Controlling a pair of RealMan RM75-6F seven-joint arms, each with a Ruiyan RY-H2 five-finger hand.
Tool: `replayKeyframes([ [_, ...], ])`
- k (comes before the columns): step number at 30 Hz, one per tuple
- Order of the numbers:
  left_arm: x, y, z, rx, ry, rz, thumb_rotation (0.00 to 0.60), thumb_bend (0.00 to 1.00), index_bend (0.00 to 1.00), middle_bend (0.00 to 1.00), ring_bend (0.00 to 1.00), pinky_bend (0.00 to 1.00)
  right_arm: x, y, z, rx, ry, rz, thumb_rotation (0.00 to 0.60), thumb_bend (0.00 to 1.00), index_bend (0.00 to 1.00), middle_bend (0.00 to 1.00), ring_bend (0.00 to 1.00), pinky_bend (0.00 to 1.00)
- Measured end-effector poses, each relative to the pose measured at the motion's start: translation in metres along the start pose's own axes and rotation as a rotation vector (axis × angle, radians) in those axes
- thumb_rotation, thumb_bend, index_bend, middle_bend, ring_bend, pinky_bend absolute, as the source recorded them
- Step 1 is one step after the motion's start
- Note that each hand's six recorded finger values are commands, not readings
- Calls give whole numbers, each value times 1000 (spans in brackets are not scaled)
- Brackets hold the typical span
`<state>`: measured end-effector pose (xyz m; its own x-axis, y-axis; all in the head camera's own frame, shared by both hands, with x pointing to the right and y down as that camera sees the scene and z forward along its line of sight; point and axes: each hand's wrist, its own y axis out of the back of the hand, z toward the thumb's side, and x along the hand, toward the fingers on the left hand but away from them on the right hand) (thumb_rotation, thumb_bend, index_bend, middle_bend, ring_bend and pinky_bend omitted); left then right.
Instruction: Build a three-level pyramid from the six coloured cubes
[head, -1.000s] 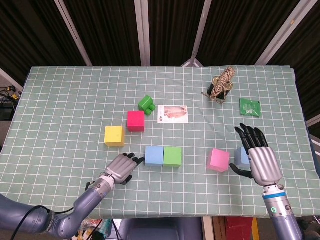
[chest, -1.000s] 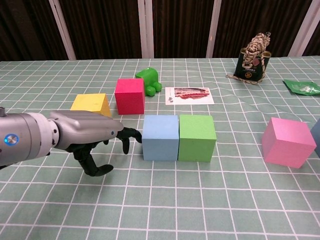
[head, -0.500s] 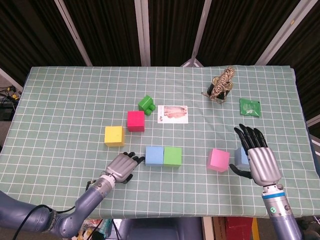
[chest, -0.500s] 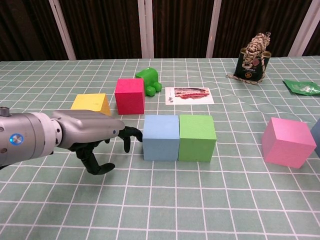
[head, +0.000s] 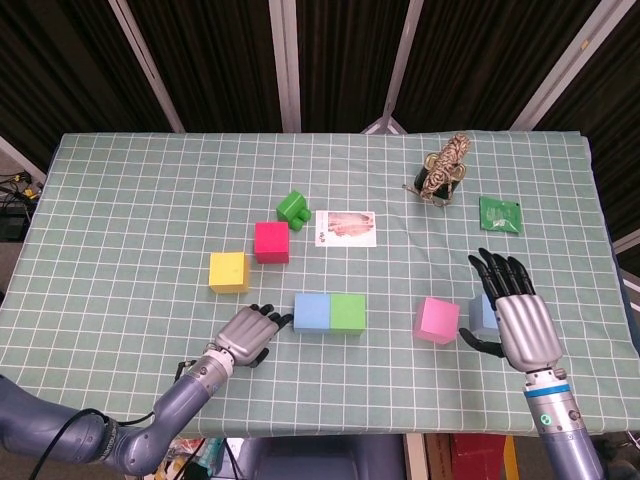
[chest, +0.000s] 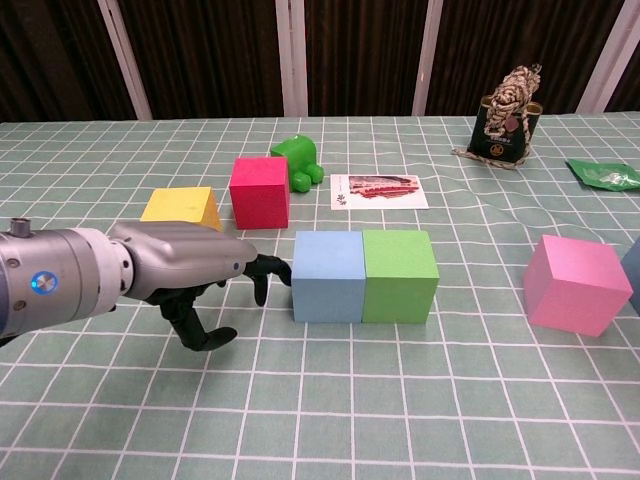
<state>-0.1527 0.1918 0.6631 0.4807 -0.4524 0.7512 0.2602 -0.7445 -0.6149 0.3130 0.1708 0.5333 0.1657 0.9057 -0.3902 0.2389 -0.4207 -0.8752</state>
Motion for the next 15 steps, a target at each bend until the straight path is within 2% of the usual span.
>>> replayKeyframes([
  [6, -7, 4, -5, 24, 8, 13, 600, 591, 132, 252, 144, 233, 0, 0, -1, -2, -1, 4, 600, 209, 0, 0, 0, 0],
  [9, -16, 11, -11, 51, 17, 38, 600, 558, 132, 251, 144, 232, 0, -1, -2, -5, -4, 6, 600, 209, 0, 0, 0, 0],
  [12, -29, 19, -17, 52, 27, 71, 600, 453, 131, 246, 144, 224, 0, -1, -2, -8, -6, 11, 600, 209, 0, 0, 0, 0],
  [14, -39, 27, -22, 36, 36, 103, 600, 319, 126, 233, 139, 204, 0, -1, -2, -9, -7, 14, 600, 209, 0, 0, 0, 0],
  [15, -44, 30, -25, 27, 40, 119, 600, 282, 122, 225, 137, 198, 0, -2, -2, -9, -6, 16, 600, 209, 0, 0, 0, 0],
])
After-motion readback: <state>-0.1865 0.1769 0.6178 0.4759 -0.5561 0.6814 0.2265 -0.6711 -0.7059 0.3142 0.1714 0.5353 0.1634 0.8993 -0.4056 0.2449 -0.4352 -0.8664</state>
